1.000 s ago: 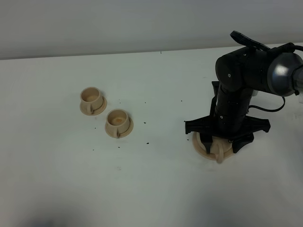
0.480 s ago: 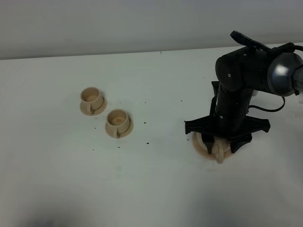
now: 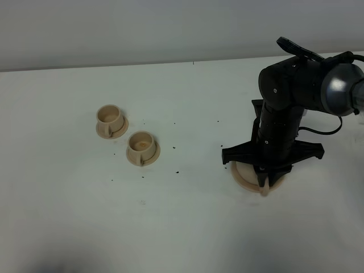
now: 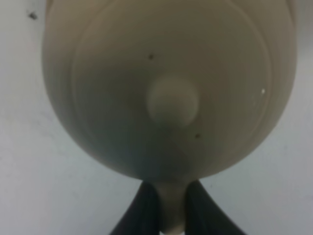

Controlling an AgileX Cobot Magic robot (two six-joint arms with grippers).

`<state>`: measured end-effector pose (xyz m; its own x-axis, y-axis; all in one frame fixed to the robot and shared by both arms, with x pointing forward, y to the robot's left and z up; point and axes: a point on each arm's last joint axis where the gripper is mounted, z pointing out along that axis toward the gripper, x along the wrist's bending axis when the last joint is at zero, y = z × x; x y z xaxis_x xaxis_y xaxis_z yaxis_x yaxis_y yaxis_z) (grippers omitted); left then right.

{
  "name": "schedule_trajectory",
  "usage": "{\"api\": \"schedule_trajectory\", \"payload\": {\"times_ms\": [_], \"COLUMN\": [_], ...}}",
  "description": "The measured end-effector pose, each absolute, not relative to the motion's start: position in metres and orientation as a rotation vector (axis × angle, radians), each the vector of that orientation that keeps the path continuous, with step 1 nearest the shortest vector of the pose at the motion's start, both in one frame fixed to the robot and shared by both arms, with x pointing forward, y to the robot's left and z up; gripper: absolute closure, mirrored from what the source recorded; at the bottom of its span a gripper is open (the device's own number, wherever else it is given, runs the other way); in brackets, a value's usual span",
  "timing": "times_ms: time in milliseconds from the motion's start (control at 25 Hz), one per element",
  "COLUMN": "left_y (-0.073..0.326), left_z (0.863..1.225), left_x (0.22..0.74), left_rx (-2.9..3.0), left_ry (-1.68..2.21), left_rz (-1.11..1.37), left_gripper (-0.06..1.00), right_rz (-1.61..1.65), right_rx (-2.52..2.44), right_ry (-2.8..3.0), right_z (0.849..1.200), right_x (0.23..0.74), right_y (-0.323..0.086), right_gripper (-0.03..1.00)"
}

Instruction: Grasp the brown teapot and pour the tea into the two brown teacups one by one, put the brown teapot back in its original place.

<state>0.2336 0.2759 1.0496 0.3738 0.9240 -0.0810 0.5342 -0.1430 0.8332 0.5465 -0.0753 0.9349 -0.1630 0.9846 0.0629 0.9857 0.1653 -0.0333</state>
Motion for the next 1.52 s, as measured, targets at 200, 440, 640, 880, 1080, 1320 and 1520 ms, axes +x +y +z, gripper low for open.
{"api": "schedule_trajectory", "payload": {"times_ms": [200, 440, 640, 880, 1080, 1320, 1520], "left_y": [0.276, 0.276, 0.276, 0.276, 0.276, 0.276, 0.276], "left_z": [1.050, 1.050, 1.050, 1.050, 1.050, 1.050, 1.050], "left_x": [0.234, 0.234, 0.234, 0.234, 0.234, 0.234, 0.234], "left_rx": [1.806, 1.806, 1.806, 1.806, 1.805, 1.805, 1.805], "left_ry": [1.276, 1.276, 1.276, 1.276, 1.277, 1.277, 1.277], "left_rz": [0.593, 0.593, 0.593, 0.593, 0.592, 0.592, 0.592], "left_gripper": [0.69, 0.69, 0.69, 0.69, 0.69, 0.69, 0.69], "right_rz": [-0.024, -0.011, -0.008, -0.073, -0.108, -0.012, 0.007], "right_rx": [-1.960, -1.952, -1.944, -1.937, -1.880, -1.607, -1.050], "right_ry": [-2.366, -2.398, -2.461, -2.560, -2.617, -2.727, -2.840], "right_z": [0.935, 0.935, 0.939, 0.959, 0.975, 0.976, 0.976], "right_x": [0.547, 0.547, 0.549, 0.550, 0.547, 0.539, 0.527], "right_y": [-0.075, -0.077, -0.081, -0.086, -0.089, -0.090, -0.087], "right_gripper": [0.86, 0.86, 0.86, 0.86, 0.86, 0.86, 0.86]}}
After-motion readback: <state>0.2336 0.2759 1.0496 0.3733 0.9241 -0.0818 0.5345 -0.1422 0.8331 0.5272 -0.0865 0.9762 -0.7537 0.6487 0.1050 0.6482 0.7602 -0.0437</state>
